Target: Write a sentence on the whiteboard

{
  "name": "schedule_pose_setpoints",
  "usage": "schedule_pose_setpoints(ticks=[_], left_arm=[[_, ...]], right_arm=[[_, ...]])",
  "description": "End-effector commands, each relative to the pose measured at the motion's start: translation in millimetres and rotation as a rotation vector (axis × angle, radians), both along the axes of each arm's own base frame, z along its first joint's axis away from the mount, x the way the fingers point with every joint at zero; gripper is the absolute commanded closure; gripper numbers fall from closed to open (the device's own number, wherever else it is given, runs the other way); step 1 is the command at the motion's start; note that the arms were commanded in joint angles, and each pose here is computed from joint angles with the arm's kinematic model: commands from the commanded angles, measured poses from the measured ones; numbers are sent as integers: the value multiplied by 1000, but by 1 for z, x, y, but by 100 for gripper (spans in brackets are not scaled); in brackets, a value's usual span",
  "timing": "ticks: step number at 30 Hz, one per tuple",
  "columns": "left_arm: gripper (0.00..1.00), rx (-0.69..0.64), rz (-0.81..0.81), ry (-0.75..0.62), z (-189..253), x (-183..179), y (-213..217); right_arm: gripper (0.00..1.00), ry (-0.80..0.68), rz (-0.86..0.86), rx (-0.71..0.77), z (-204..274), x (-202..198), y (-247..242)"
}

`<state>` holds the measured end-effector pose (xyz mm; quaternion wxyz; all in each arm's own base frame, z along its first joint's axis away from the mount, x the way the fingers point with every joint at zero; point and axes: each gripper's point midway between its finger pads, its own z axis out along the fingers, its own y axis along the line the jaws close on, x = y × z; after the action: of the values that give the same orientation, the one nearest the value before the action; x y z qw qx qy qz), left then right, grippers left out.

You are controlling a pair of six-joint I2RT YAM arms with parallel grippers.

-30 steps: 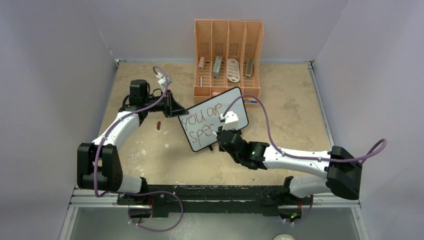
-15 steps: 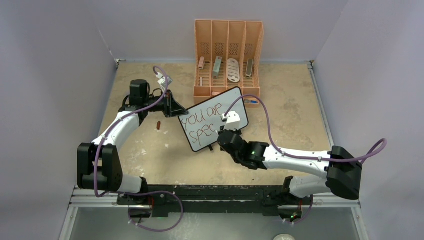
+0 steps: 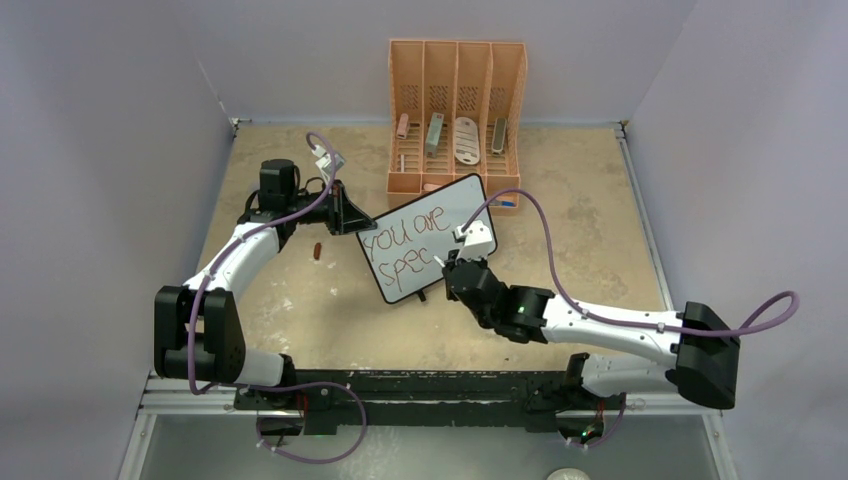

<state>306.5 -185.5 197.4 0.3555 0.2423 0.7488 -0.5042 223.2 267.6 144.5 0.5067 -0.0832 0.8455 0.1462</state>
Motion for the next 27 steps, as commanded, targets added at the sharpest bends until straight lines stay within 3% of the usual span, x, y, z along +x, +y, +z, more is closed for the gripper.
schedule_pose_setpoints(ticks=[1, 27], left_arm=[[100, -2, -20, -49, 13, 1, -3], [100, -1, -21, -49, 13, 1, -3]], right_arm=[[100, -66, -33, 46, 23, 11, 0], [100, -126, -45, 75, 39, 29, 14]])
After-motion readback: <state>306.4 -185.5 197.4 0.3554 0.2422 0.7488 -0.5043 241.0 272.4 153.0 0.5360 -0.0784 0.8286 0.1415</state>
